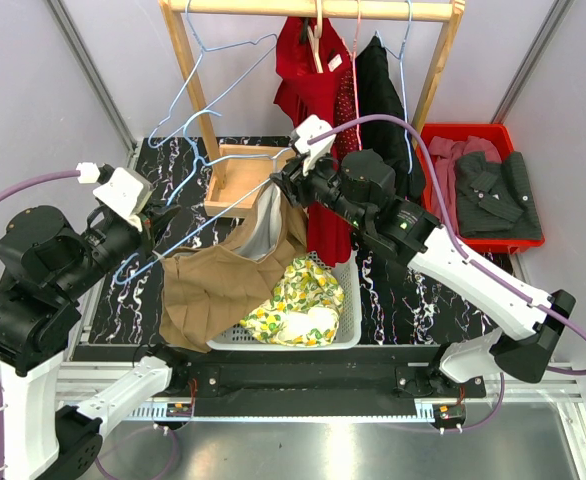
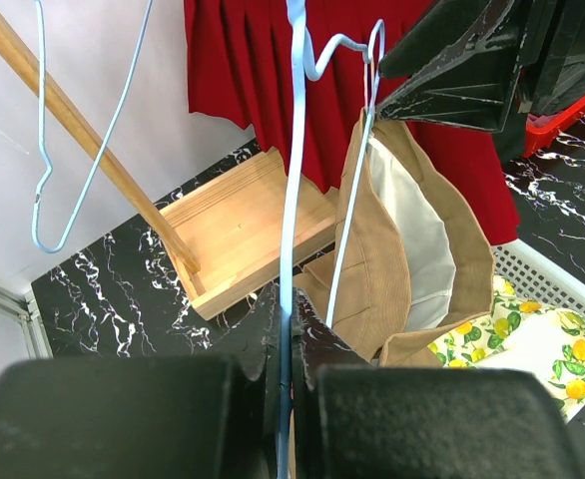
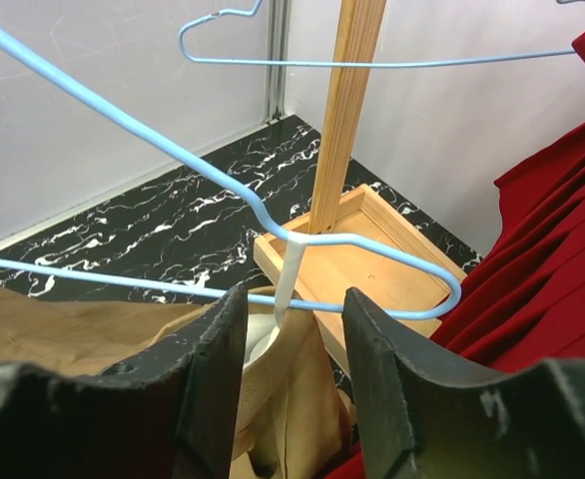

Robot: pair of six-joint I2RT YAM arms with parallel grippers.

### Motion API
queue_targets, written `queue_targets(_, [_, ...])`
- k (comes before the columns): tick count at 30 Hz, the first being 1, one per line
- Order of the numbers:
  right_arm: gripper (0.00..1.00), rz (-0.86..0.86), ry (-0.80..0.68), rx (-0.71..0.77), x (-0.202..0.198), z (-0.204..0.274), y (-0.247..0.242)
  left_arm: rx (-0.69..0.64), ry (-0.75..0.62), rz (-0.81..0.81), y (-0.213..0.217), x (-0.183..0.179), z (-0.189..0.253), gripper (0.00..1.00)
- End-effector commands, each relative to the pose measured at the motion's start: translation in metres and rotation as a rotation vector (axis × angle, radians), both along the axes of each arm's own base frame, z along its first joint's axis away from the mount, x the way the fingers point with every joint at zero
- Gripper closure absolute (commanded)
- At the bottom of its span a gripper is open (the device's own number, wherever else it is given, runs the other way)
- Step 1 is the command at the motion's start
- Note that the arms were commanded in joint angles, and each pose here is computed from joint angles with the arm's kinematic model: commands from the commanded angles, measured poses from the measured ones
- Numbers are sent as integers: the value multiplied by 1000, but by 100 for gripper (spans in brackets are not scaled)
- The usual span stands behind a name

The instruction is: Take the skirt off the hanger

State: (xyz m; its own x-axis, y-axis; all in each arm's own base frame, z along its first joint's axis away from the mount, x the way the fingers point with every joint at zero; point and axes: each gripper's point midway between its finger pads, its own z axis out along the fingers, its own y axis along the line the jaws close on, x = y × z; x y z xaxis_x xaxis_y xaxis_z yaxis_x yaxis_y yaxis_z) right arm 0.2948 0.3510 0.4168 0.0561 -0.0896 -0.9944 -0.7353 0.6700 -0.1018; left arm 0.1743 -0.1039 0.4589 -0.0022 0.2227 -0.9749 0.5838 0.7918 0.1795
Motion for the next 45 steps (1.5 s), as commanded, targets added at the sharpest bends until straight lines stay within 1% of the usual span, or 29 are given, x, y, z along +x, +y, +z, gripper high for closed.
queue_targets(1, [51, 4, -57, 79, 2, 33, 2, -45, -120, 12, 2, 1, 31, 100])
queue_targets(4, [59, 12, -59, 84, 2, 35, 5, -43, -120, 15, 3, 1, 29, 100])
queue_targets(5, [65, 13, -57, 83, 3, 34, 6, -41, -121, 13, 3, 1, 29, 100])
queue_targets(8, [70, 18, -59, 86, 3, 35, 8, -40, -120, 13, 3, 1, 28, 100])
queue_targets(10, [76, 20, -59, 88, 3, 35, 9, -41, -118, 13, 2, 2, 28, 100])
queue_targets(16, [84, 23, -65, 93, 3, 38, 9, -34, -113, 19, 3, 3, 24, 100])
queue_targets(22, [86, -4, -96, 85, -1, 55, -6, -10, -87, 44, 7, 8, 7, 100])
queue_targets(27, [86, -41, -113, 38, -1, 57, -18, 5, -80, 61, 9, 11, -2, 100])
queue_targets(31, [88, -66, -129, 24, 1, 62, -25, 4, -86, 63, 10, 9, -1, 100])
queue_targets(34, [88, -57, -108, 22, 0, 56, -22, -2, -93, 68, 11, 8, 2, 100])
queue_targets(36, [84, -44, -86, 33, -2, 52, -19, -3, -99, 65, 11, 7, 4, 100])
queue_targets(38, [70, -7, -58, 45, -5, 45, -12, -5, -95, 60, 10, 8, 3, 100])
queue_targets(39, [51, 22, -58, 50, -12, 46, -6, -4, -93, 59, 10, 8, 3, 100])
queue_targets(40, [42, 23, -82, 43, -13, 48, -3, -1, -91, 49, 8, 8, 2, 100])
queue_targets(41, [38, 26, -105, 36, -17, 51, -1, -3, -91, 43, 7, 8, 3, 100])
queue_targets(42, [34, 52, -136, 30, -30, 58, 8, -2, -87, 43, 6, 10, 3, 100])
queue_targets(43, [30, 62, -184, -4, -33, 60, 11, 1, -89, 40, 5, 10, 3, 100])
queue_targets(45, [27, 65, -228, -25, -44, 68, 21, 6, -88, 39, 5, 11, 3, 100])
